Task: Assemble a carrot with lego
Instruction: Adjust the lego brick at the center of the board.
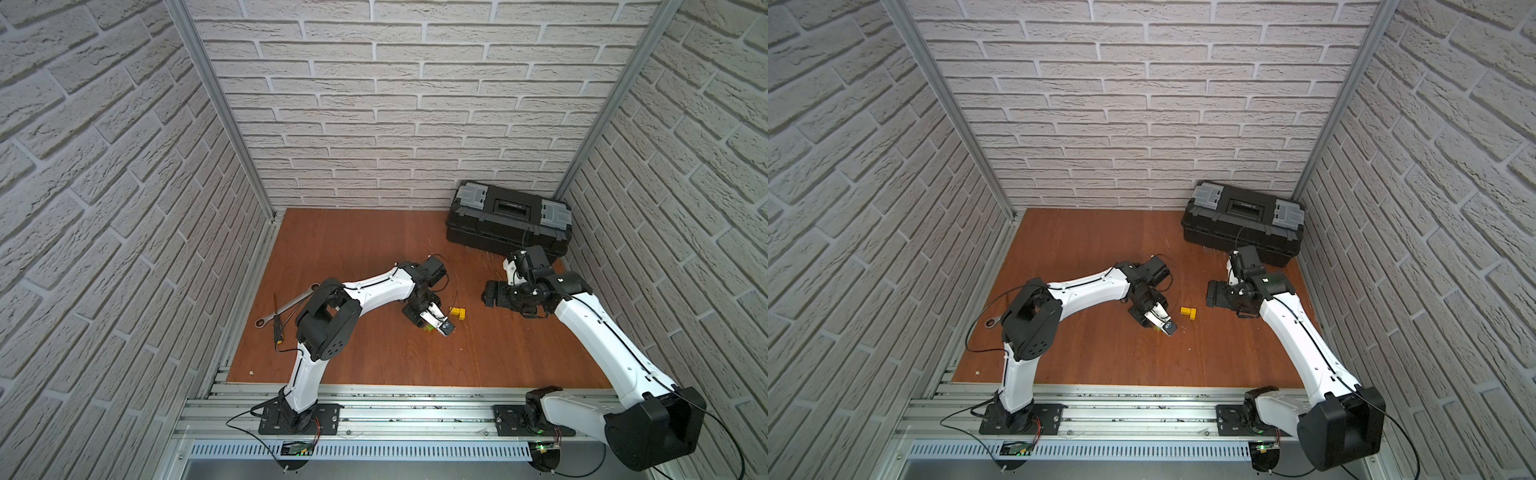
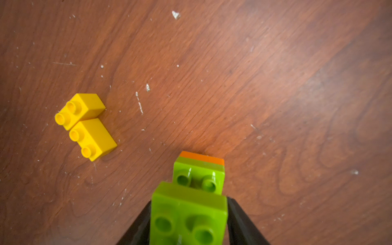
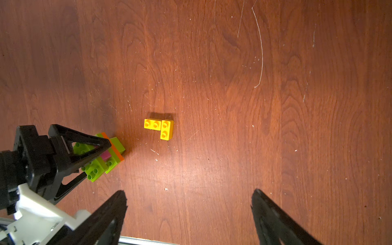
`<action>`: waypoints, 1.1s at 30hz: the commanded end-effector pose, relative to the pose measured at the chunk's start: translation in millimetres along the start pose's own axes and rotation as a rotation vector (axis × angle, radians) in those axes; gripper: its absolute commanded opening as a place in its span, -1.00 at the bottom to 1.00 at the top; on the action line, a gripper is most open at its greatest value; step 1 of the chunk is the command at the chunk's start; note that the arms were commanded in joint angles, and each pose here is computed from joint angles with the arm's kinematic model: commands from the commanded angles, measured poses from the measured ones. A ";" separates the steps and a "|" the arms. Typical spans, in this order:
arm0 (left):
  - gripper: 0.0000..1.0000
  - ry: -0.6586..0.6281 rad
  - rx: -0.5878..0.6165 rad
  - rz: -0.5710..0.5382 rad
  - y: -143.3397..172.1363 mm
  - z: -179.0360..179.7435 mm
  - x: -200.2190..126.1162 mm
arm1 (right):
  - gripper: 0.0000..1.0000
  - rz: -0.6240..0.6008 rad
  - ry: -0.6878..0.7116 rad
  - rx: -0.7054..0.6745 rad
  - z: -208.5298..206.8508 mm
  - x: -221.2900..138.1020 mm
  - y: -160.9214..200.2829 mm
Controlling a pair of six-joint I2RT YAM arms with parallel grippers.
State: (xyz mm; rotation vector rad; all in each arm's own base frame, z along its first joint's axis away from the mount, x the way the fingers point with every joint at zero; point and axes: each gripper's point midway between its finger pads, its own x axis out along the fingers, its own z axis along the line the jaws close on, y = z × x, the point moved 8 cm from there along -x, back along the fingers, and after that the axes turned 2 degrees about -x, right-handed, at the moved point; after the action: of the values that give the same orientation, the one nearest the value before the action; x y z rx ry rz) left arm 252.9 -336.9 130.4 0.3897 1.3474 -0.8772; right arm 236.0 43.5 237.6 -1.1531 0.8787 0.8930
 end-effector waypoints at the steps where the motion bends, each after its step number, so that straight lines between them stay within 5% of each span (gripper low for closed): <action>1: -0.03 0.020 -0.047 -0.002 -4.4 -4.8 3.1 | 0.85 0.001 -0.029 -0.009 2.8 4.1 -3.8; 22: -0.13 -0.073 -0.638 0.039 -26.9 -12.4 5.4 | 0.80 0.028 -0.125 0.014 12.8 7.4 -5.6; 33: -0.07 -0.140 -0.806 0.125 -20.5 -13.4 11.9 | 0.80 0.039 -0.129 0.001 13.0 3.3 -3.6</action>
State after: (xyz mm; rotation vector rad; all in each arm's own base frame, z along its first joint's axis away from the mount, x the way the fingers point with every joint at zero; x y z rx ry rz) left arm 227.9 -347.8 117.8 -0.1561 1.4428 -0.2647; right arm 241.9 55.9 231.6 -1.0696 0.8216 0.9894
